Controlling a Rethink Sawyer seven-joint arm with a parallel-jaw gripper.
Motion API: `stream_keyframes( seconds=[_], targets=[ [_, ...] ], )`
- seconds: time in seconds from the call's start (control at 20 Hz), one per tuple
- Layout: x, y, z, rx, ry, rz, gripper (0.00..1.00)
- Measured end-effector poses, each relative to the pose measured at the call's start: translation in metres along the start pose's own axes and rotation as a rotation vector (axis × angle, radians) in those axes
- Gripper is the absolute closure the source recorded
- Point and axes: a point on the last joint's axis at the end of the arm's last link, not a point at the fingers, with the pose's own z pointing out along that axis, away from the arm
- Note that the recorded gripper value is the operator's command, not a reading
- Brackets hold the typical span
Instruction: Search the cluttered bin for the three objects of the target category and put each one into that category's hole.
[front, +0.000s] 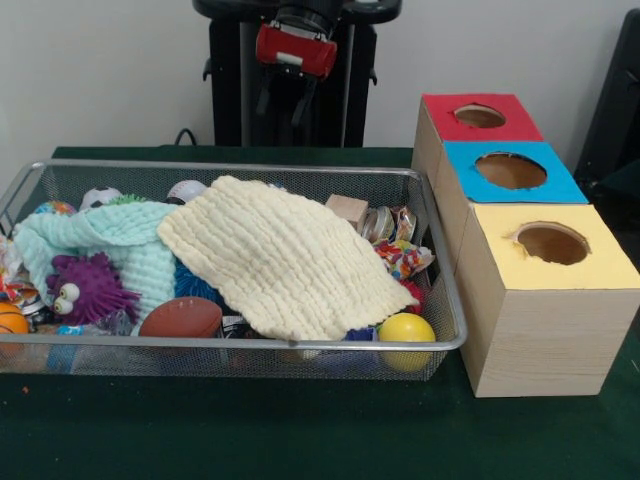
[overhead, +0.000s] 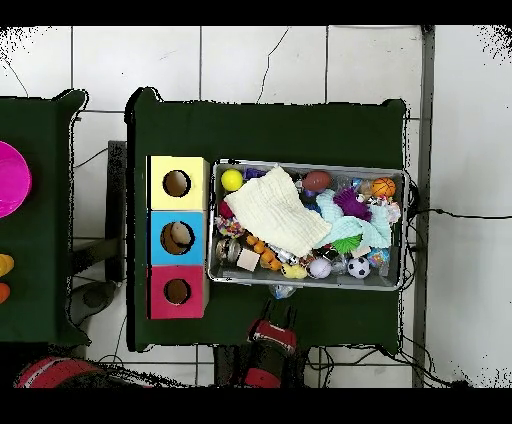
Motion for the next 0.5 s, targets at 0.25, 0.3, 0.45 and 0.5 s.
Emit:
stream_keyframes(
  seconds=[0.25, 0.3, 0.45, 0.5],
  targets=[
    [0.011, -0.007, 0.004, 0.033, 0.017, -0.009, 0.0],
    [0.013, -0.008, 0.005, 0.037, 0.018, -0.01, 0.0],
    [0.02, -0.012, 0.008, 0.049, 0.021, -0.018, 0.0],
    [0.022, -0.013, 0.009, 0.05, 0.021, -0.021, 0.0]
  ],
)
